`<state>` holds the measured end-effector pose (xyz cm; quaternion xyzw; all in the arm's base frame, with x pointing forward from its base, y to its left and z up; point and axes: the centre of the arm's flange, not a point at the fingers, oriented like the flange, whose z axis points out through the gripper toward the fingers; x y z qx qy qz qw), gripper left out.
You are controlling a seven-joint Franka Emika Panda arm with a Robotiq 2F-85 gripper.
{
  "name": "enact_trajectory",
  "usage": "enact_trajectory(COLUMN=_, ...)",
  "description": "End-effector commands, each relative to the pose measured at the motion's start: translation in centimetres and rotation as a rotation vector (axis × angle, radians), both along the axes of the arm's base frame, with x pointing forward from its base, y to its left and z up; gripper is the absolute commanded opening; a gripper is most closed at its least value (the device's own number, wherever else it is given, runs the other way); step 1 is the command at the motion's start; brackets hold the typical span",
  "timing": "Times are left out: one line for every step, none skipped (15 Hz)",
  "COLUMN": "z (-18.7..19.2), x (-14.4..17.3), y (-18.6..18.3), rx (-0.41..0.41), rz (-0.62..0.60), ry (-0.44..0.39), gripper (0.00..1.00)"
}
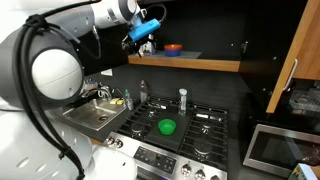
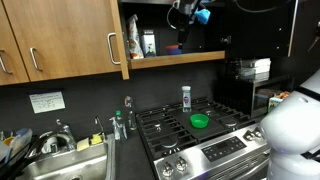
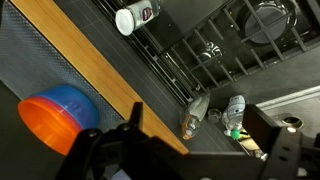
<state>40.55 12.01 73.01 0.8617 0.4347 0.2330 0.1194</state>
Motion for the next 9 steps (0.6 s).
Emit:
enact_trajectory(z=-2.5, x=-2.5, y=-1.0, rx=-0.010, rz=0.009, ry=-0.052, gripper=1.00)
enact_trajectory(z=-3.2, x=-2.6, y=-1.2, rx=-0.016, rz=0.001, ry=-0.068, gripper=1.00)
enact_trajectory(z=-4.0, x=-2.5, y=-1.4, rx=-0.013, rz=-0.005, ry=-0.073, gripper=1.00)
enact_trajectory(z=-4.8, x=-2.5, y=-1.7, rx=-0.011, rz=-0.008, ry=-0.077, gripper=1.00)
enact_trajectory(z=-5.5, x=-2.5, y=-2.0, rx=-0.011, rz=-0.008, ry=-0.080, gripper=1.00)
enact_trajectory(z=-6.4, x=-2.4, y=-2.3, rx=-0.012, rz=-0.012, ry=-0.080, gripper=1.00)
enact_trajectory(z=-7.2, x=-2.3, y=-2.6, rx=-0.011, rz=-0.014, ry=-0.077, gripper=1.00)
enact_trajectory(z=-8.0, x=-2.1, y=-2.7, rx=-0.009, rz=-0.017, ry=-0.074, gripper=1.00)
enact_trajectory(z=-8.8, x=-2.0, y=-3.0, rx=-0.010, rz=-0.019, ry=-0.071, gripper=1.00)
